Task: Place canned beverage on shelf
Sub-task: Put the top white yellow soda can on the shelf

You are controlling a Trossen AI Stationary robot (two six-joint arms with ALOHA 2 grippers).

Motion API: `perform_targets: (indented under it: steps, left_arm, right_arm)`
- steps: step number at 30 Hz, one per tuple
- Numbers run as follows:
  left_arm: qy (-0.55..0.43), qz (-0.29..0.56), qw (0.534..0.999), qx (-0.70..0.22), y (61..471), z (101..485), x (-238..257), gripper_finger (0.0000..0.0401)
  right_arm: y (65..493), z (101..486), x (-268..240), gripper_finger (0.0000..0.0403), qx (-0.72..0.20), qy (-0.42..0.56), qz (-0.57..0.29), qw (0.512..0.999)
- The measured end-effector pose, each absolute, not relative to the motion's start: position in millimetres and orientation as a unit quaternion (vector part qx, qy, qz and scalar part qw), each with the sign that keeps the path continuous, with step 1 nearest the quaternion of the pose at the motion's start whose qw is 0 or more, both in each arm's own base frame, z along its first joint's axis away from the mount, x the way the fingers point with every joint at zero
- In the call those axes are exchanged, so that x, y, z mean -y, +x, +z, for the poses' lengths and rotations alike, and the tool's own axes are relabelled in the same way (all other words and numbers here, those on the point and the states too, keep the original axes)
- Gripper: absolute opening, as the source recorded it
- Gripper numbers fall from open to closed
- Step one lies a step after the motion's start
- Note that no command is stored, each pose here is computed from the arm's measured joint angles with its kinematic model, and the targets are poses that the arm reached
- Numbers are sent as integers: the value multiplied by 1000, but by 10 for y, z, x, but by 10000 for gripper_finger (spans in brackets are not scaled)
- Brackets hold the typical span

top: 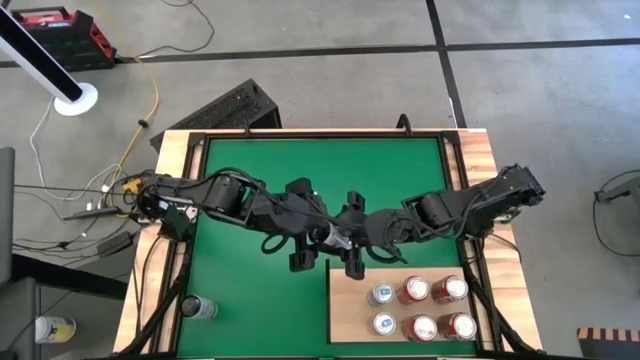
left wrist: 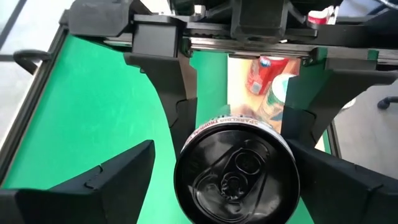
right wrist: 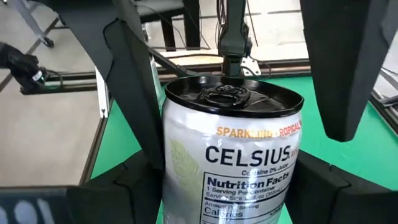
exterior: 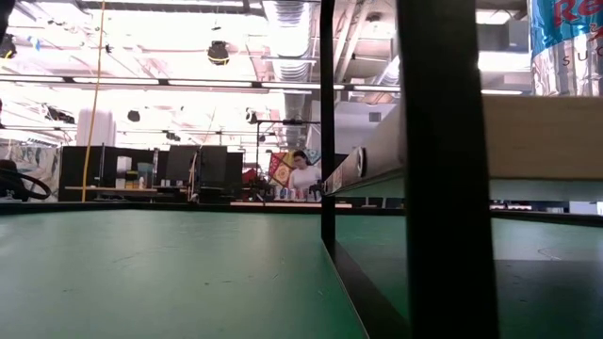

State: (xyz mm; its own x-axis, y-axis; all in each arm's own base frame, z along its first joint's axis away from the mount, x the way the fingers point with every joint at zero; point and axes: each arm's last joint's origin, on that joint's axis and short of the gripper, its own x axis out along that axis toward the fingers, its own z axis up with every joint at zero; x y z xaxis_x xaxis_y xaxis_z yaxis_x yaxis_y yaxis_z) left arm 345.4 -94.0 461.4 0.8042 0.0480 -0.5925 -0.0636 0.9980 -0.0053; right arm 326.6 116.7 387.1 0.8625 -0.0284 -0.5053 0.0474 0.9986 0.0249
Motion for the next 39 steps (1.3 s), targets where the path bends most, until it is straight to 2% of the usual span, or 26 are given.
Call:
perform_targets:
  steps: [5, 13, 16, 19, 25, 28, 33, 39]
  left_arm:
    - [-8, 37, 954, -296, 3427, 4691, 927, 342]
    - [-11, 95, 956, -277, 3425, 4711, 907, 343]
    - [-28, 140, 963, -230, 3160, 4957, 813, 343]
    - [-44, 178, 963, -197, 3049, 5071, 763, 343]
    - [-30, 168, 964, -204, 2944, 5101, 753, 343]
    - [-32, 171, 968, -182, 2669, 5270, 687, 343]
    - [-31, 206, 958, -197, 2423, 5286, 644, 343]
    - [-33, 260, 948, -181, 2033, 5349, 624, 343]
  right_arm:
    - [3250, 3883, -1159, 281, -261, 18, -21, 965]
    - [3236, 3835, -1151, 279, -280, 16, -25, 960]
    - [3231, 3640, -1176, 278, -341, -5, -18, 940]
    - [3198, 3656, -1163, 278, -350, 17, -41, 936]
    - [3197, 3621, -1204, 278, -354, 11, -47, 934]
    - [3182, 3747, -1257, 278, -309, 31, -29, 950]
    - [3092, 3986, -1499, 278, -216, 53, 14, 975]
    - [2826, 3979, -1810, 277, -166, 34, 1, 986]
